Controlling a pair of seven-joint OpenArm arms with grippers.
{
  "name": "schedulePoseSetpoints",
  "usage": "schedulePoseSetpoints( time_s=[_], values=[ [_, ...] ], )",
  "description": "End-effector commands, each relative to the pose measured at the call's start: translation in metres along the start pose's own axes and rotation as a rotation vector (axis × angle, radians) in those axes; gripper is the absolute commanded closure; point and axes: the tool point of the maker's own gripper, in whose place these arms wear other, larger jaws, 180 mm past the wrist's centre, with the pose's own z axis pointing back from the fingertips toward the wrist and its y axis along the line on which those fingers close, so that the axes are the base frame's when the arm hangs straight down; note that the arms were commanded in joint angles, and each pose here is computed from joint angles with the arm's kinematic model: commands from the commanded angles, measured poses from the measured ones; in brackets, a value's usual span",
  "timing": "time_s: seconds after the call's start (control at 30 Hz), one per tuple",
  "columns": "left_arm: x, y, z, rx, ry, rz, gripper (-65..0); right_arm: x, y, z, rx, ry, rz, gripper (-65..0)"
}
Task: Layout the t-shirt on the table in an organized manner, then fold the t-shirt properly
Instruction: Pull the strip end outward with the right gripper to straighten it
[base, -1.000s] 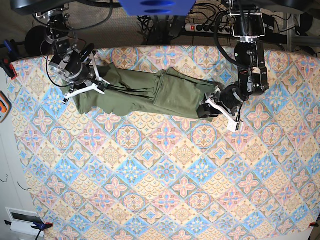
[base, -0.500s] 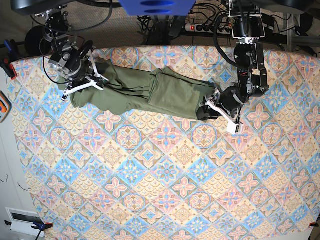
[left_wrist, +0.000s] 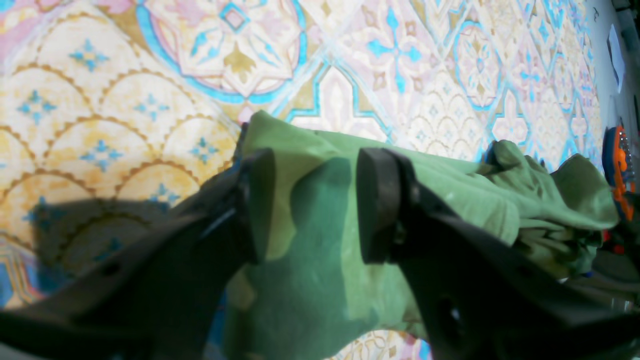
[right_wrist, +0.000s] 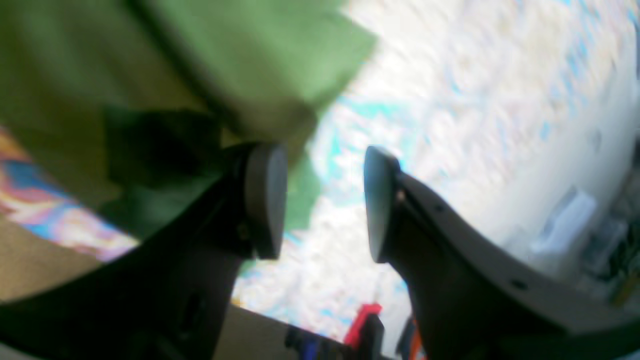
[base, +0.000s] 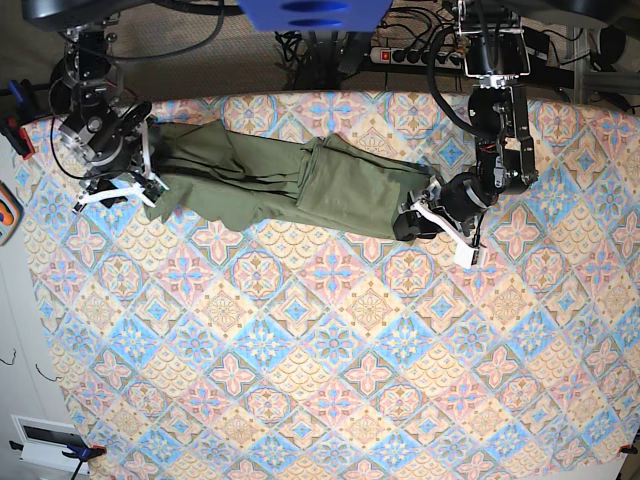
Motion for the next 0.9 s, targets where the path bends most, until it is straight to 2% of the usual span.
schedulePoseSetpoints(
  time_s=[0.0, 0.17, 0.27, 0.37, 0.5, 0.57, 0.7, 0.87],
  values=[
    [0.016, -0.004, 0.003, -0.013, -0.042, -0.018, -26.2, 0.006, -0.017, 0.005, -0.048, -0.022, 0.004, -24.3],
    [0.016, -0.004, 0.003, -0.013, -0.042, -0.018, -26.2, 0.024, -0.041, 0.006, -0.106, -0.064, -0.018, -24.3],
    [0.016, -0.004, 0.003, -0.013, -0.042, -0.018, -26.2, 0.046, -0.046, 0.005, -0.121, -0.12, -0.075, -23.9],
    [0.016, -0.004, 0.003, -0.013, -0.042, -0.018, -26.2, 0.067, -0.05, 0.005, -0.131, -0.172, -0.109, -18.1],
    [0.014, -0.004, 0.003, -0.015, -0.039, -0.015, -26.2, 0.088, -0.049, 0.002, -0.125, -0.222, -0.163, -5.0],
    [0.015, -0.004, 0.003, -0.015, -0.041, -0.016, -26.2, 0.09, -0.047, -0.007, -0.103, -0.215, -0.179, -1.4],
    [0.015, -0.004, 0.003, -0.016, -0.042, -0.015, -26.2, 0.1, -0.034, -0.026, -0.038, -0.205, -0.155, -1.1],
    [0.016, -0.005, 0.003, -0.017, -0.043, -0.016, -26.2, 0.085, -0.011, -0.036, 0.02, -0.159, -0.148, -1.0]
  ],
)
